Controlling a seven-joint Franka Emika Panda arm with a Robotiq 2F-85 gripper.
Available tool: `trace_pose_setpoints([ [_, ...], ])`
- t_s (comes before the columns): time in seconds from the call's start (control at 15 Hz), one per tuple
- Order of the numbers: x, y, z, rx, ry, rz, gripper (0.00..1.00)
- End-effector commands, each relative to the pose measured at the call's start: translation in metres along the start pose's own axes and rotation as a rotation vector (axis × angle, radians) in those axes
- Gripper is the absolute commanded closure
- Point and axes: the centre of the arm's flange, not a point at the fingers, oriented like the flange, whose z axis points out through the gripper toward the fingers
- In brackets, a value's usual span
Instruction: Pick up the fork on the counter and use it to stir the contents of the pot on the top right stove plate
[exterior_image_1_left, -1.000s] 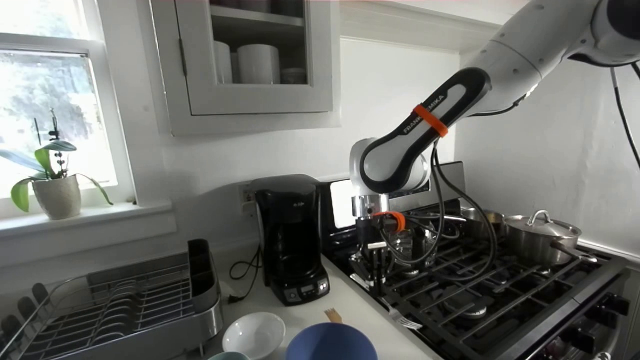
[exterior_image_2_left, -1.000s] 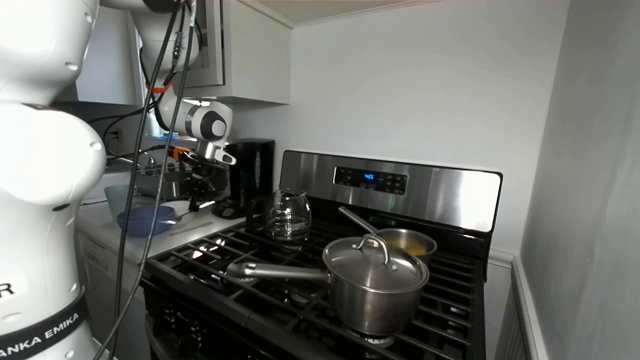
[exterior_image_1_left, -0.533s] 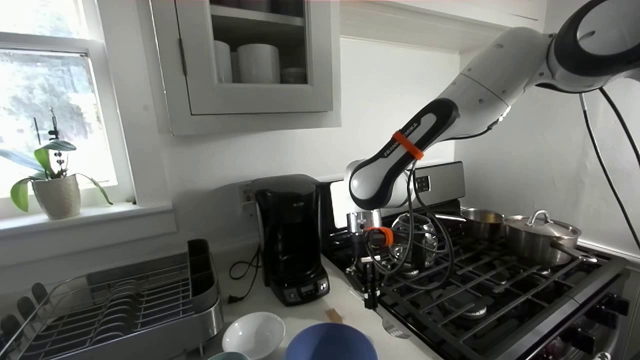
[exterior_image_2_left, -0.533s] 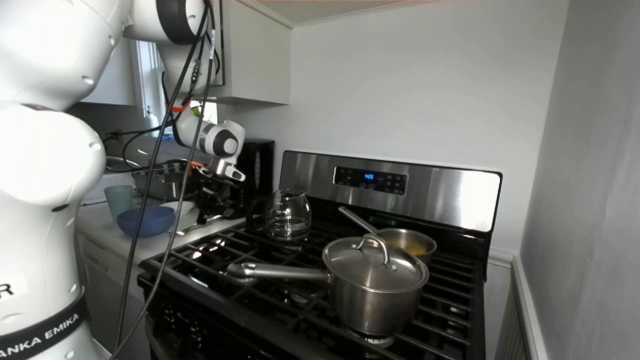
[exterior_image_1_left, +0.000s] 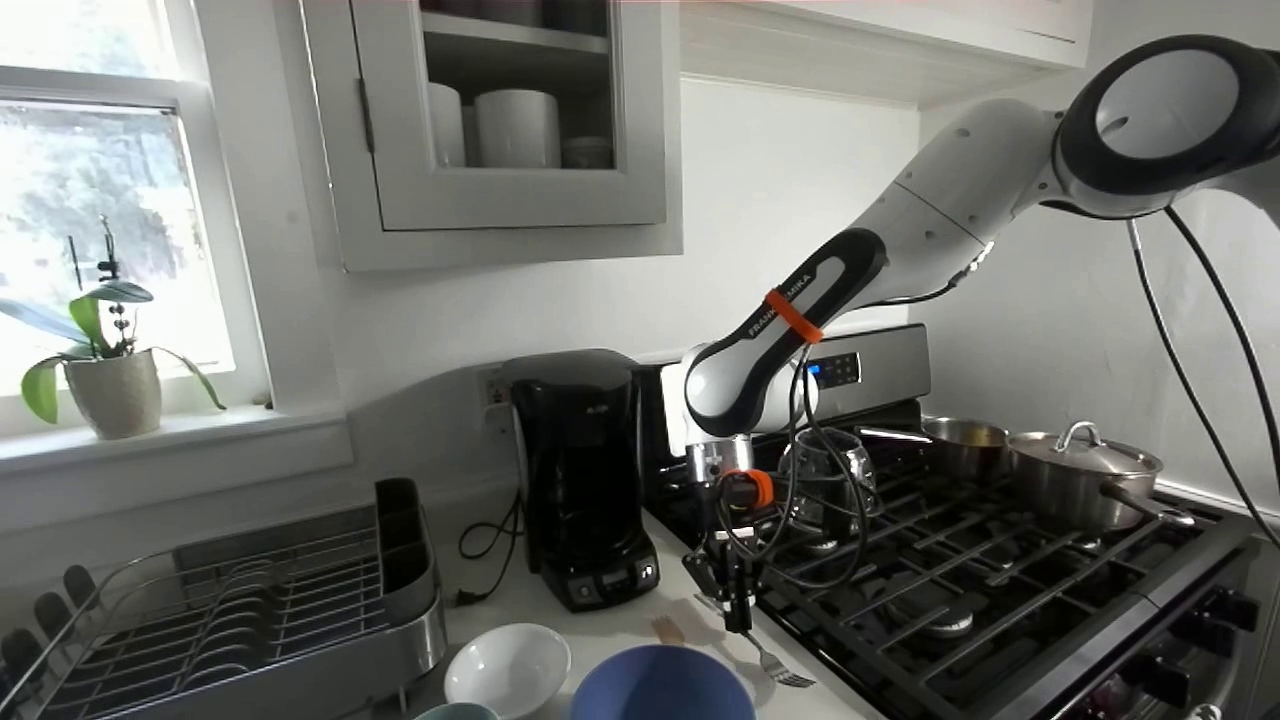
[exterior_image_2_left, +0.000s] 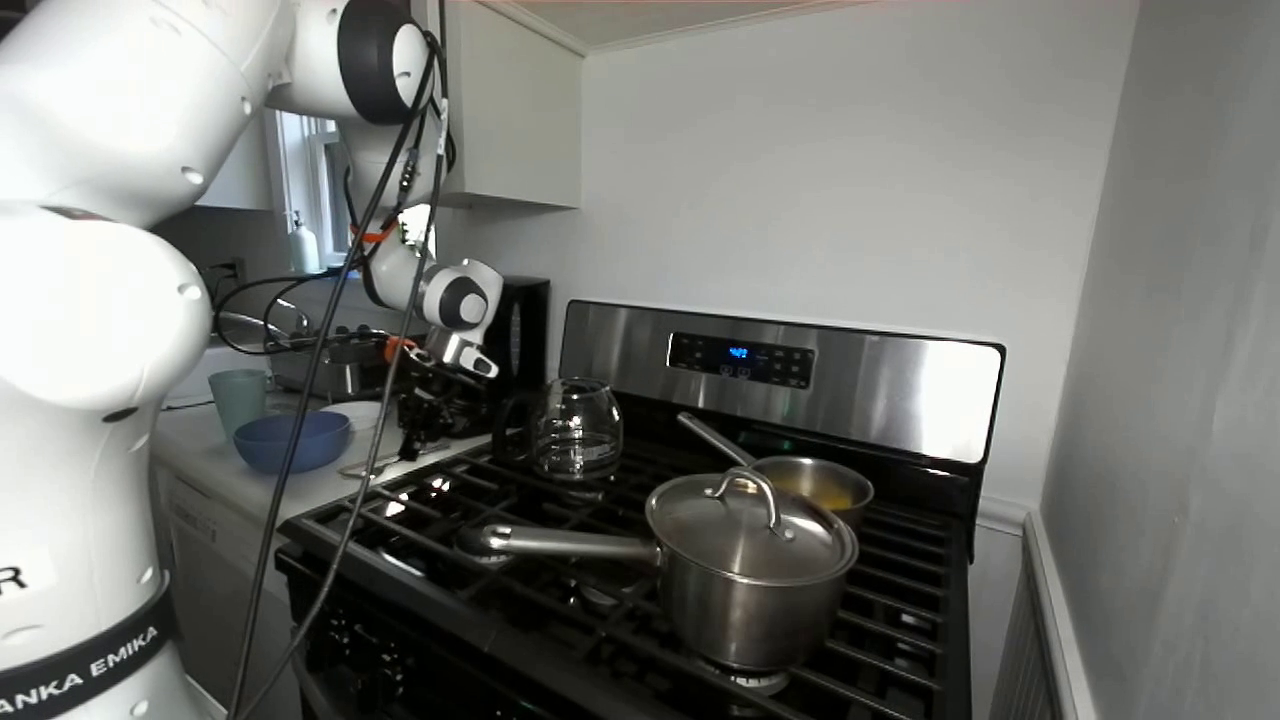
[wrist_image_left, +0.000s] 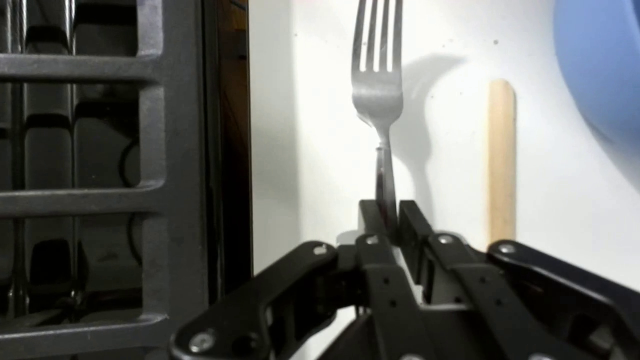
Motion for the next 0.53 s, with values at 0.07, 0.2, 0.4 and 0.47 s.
trace_pose_setpoints([
  [0.07,0.013,-0.005,0.000,0.024,-0.051,0.008,0.48],
  [0.2,0.006,-0.008,-0.008,0.034,-0.053,-0.002,0.34],
  [0.4,-0.013,-0.010,-0.036,0.048,-0.033,-0.013,0.13],
  [0.47,-0.021,-0.009,-0.049,0.050,-0.008,-0.008,0.05],
])
